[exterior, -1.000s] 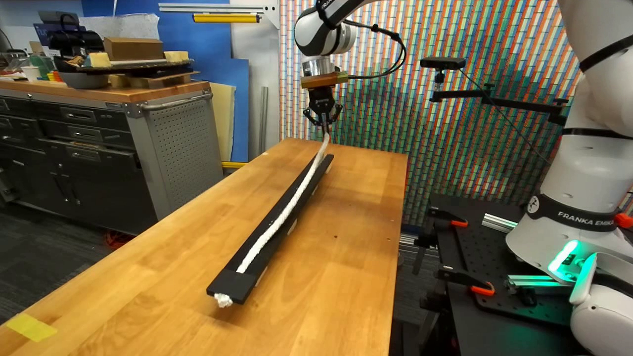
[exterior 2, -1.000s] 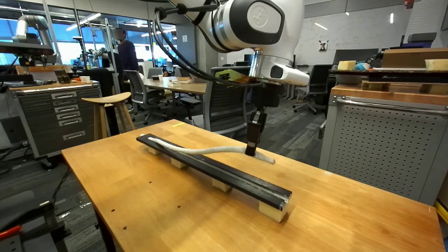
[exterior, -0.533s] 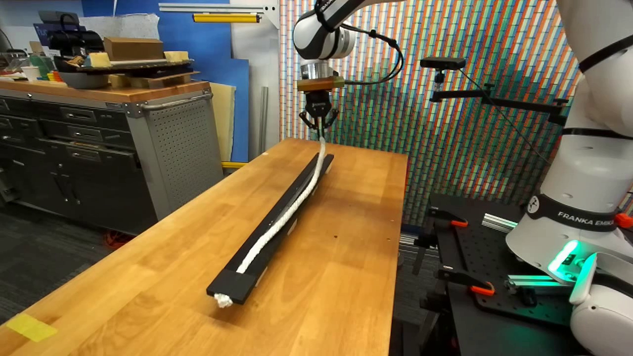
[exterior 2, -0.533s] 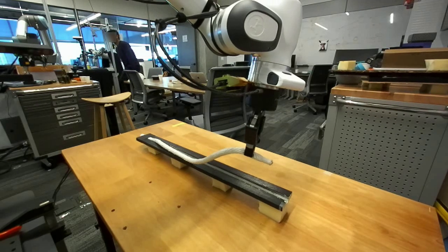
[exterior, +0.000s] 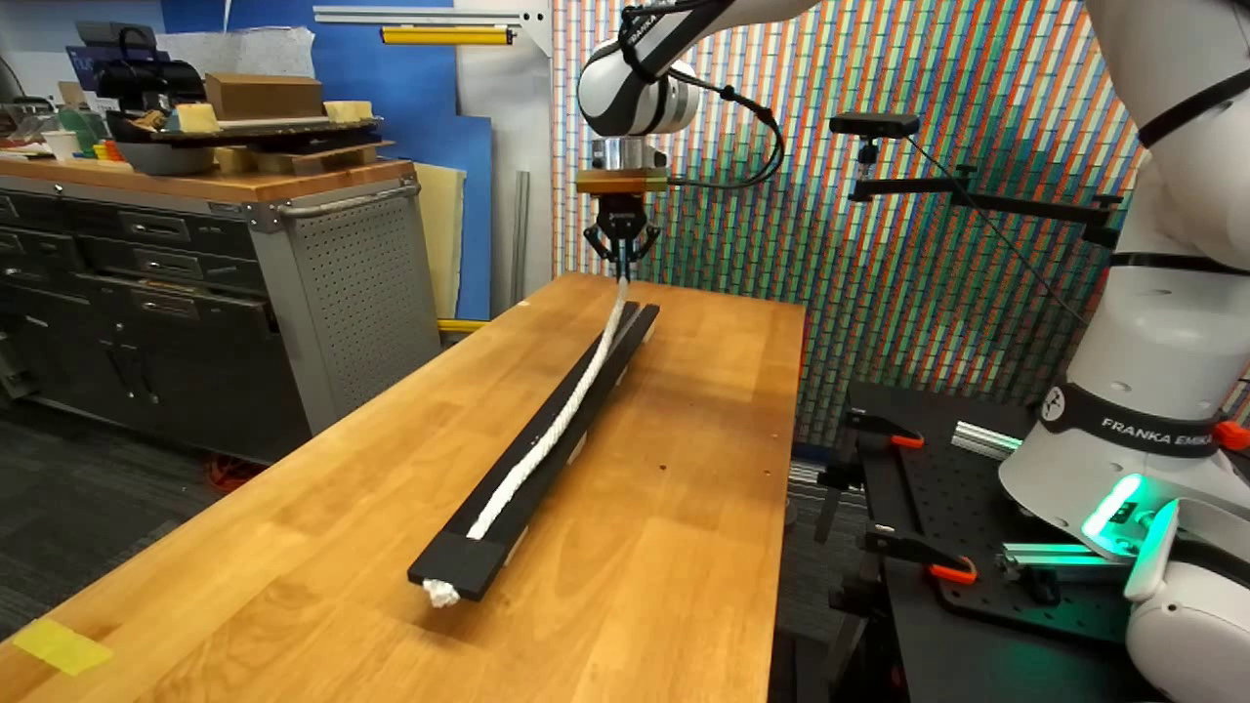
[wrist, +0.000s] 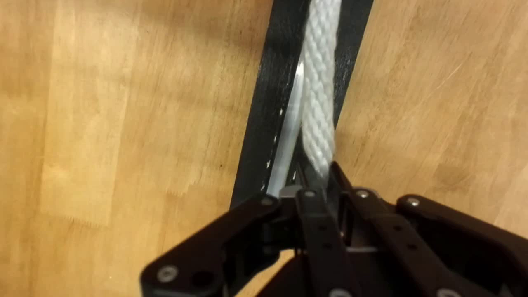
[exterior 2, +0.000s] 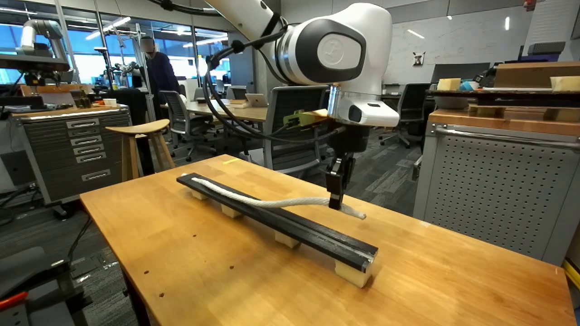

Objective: Put the rope along the center of the black object

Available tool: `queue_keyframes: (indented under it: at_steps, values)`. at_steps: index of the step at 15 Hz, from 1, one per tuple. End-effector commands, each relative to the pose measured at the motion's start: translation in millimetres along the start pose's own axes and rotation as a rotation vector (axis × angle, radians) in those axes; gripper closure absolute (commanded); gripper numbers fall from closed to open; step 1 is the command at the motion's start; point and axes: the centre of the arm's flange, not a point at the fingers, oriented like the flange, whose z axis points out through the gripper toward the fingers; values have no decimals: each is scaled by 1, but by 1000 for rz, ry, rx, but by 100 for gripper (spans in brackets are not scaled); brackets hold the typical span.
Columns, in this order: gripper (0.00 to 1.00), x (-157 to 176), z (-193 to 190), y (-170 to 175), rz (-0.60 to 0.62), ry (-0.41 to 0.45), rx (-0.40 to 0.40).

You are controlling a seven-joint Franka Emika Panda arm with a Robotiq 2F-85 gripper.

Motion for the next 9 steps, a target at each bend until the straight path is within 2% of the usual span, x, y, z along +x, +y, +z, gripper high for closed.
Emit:
queue_keyframes:
  at_steps: [1, 9]
  values:
    - [97, 5, 4, 2, 83, 59, -19]
    - [97, 1, 38, 5, 94, 79, -151]
